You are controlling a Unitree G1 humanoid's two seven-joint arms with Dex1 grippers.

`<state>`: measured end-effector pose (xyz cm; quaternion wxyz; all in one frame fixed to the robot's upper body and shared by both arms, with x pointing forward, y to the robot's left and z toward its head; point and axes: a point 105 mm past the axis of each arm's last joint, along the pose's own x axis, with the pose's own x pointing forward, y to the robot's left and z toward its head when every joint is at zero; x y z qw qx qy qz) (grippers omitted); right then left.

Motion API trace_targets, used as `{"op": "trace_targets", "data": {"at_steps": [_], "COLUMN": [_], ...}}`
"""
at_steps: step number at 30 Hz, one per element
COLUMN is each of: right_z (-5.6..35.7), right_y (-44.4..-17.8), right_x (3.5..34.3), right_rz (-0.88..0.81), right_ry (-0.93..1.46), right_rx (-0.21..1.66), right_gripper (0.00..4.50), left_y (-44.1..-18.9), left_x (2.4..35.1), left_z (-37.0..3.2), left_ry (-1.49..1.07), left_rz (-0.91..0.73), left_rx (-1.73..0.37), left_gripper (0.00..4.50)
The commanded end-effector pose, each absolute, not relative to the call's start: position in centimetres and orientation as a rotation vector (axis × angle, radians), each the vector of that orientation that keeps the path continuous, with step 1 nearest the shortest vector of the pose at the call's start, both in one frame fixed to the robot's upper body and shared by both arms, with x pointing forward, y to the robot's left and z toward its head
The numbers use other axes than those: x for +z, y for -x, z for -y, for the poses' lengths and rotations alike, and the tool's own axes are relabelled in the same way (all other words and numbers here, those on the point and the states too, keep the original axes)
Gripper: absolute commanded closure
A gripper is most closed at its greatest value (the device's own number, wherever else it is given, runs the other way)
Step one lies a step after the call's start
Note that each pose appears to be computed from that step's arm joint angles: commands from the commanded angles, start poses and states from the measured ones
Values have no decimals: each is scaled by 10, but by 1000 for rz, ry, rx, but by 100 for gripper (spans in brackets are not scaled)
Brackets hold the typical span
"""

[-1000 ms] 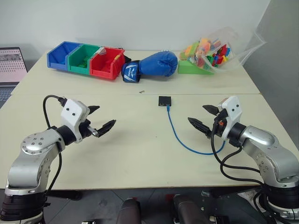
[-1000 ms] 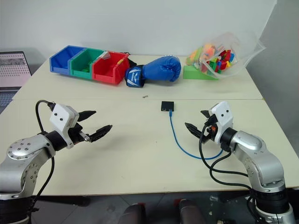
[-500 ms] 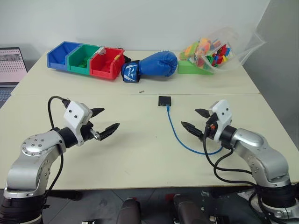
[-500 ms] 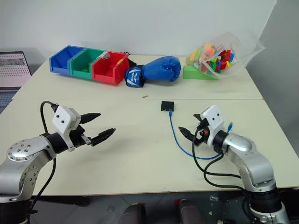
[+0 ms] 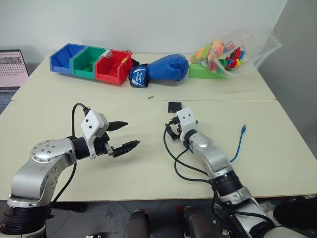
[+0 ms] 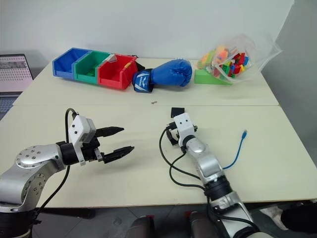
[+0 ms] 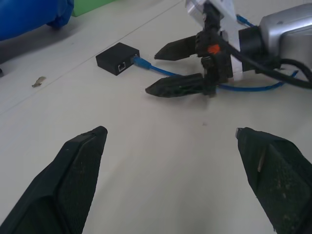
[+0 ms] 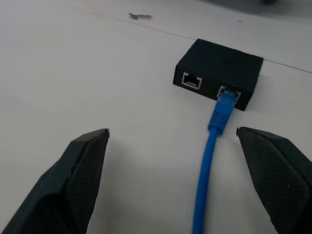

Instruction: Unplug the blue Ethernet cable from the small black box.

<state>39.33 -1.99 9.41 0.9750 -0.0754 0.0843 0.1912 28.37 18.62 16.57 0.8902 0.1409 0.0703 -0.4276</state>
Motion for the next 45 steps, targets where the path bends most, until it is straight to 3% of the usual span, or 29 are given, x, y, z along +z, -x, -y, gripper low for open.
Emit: {"op": "trace_targets", "data": {"at_steps": [1,6,20,22,31,37,45], "right_z": [27,33,47,50,44,33,26], "right_y": [-406,-412,-423,-421,-375,-311,-289], "right_x": [102,97,94,98,140,162,176], "right_rz": [-131,-162,-170,-142,214,600,773], "right_ry": [133,77,95,137,629,980,1042], "right_rx": [292,241,236,275,732,1147,1249], "right_gripper": [9,68,410,440,444,445,445], "left_y": [-283,-280,-286,-287,-290,-279,-263], "left_x": [172,168,167,166,162,169,173], "left_z": [-184,-185,-189,-191,-197,-185,-162], "left_ry": [-327,-329,-301,-281,-95,145,218], "left_rz": [-110,-114,-97,-100,-146,-230,-296], "left_rx": [-895,-882,-851,-841,-842,-1013,-1153], "left_gripper": [0,0,0,0,0,0,0]}}
